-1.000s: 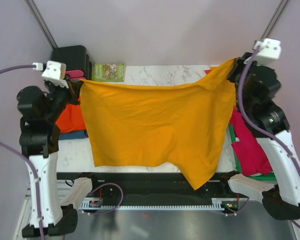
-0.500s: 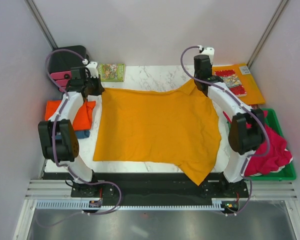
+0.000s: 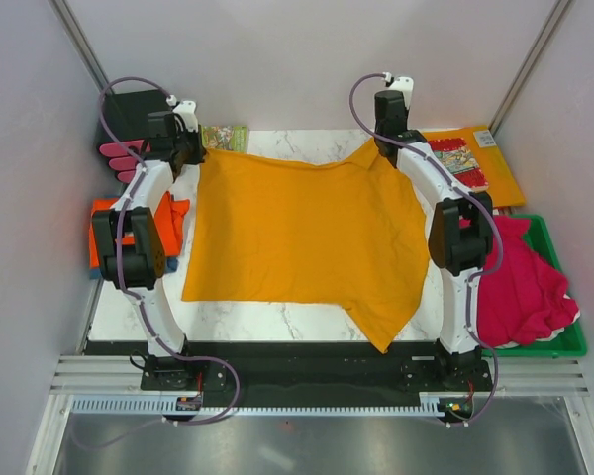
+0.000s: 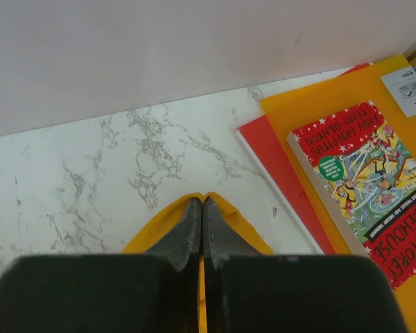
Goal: Fold and stack the t-shirts
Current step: Flatten out the tshirt
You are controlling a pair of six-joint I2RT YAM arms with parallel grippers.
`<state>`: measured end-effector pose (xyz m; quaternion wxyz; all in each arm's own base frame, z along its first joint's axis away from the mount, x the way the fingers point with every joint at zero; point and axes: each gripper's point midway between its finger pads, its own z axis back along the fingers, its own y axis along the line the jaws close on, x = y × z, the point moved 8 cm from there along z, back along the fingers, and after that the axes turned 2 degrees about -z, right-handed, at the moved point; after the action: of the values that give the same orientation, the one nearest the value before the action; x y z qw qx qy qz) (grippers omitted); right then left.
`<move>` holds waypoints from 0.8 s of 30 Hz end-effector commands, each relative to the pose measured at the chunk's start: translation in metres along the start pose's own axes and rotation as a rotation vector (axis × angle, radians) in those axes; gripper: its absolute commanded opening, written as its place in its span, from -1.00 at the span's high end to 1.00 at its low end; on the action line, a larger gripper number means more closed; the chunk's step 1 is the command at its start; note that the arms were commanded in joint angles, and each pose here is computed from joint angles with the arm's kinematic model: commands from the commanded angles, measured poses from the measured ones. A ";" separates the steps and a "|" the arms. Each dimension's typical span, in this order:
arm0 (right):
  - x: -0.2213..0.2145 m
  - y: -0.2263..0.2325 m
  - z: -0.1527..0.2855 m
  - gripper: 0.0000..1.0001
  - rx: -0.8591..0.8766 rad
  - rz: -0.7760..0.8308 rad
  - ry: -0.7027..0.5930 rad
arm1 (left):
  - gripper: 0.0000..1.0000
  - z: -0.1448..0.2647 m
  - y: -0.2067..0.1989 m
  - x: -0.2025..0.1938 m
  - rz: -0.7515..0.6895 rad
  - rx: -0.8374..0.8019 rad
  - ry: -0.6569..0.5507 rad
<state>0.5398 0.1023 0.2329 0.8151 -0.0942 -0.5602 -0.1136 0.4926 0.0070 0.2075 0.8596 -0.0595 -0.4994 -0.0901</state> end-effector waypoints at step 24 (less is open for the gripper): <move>-0.005 0.019 -0.048 1.00 0.042 -0.096 -0.008 | 0.96 -0.039 0.000 0.027 -0.078 0.056 -0.057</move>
<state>0.5816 0.1062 0.1836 0.8271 -0.0770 -0.5428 -0.1237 0.5299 -0.0046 0.1843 0.8635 -0.0353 -0.4939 -0.0952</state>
